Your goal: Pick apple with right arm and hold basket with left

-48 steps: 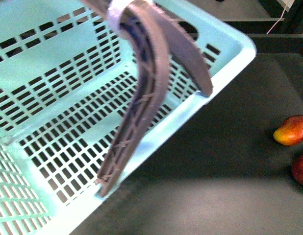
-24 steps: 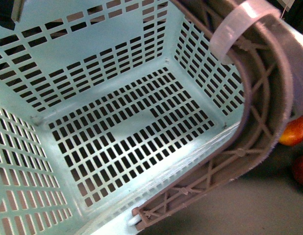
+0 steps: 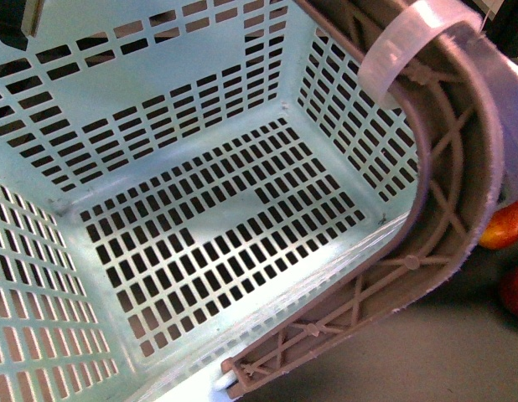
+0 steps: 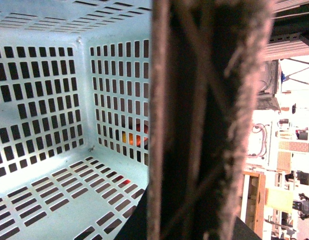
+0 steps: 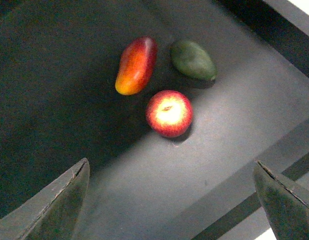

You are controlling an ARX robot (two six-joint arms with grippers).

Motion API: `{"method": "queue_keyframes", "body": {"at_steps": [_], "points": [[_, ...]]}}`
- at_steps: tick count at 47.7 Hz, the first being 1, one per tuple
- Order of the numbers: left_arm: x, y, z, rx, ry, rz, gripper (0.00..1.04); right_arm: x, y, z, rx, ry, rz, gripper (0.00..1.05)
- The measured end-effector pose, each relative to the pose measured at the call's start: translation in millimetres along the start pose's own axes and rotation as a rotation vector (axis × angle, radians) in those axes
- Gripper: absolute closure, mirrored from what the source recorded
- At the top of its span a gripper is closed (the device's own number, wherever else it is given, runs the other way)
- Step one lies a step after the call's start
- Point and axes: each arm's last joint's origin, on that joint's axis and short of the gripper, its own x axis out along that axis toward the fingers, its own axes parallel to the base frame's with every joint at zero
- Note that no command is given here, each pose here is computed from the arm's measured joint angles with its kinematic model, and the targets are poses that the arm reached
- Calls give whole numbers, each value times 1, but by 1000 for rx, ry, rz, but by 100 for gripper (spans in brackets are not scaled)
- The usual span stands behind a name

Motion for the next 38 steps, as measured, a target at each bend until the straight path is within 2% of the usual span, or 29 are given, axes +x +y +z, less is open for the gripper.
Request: {"method": "queue_keyframes", "body": {"at_steps": [9,16,24,38], "points": [[0,0,0,4,-7,3,99,63,-1,-9,-113,111,3,9],[0,0,0,3,-1,0,99,104,-5,-37,-199,255,-32,9],[0,0,0,3,-1,0,99,128,-12,-64,-251,396,-60,9],[0,0,0,3,-2,1,99,161,-10,-56,-288,407,-87,9]]}}
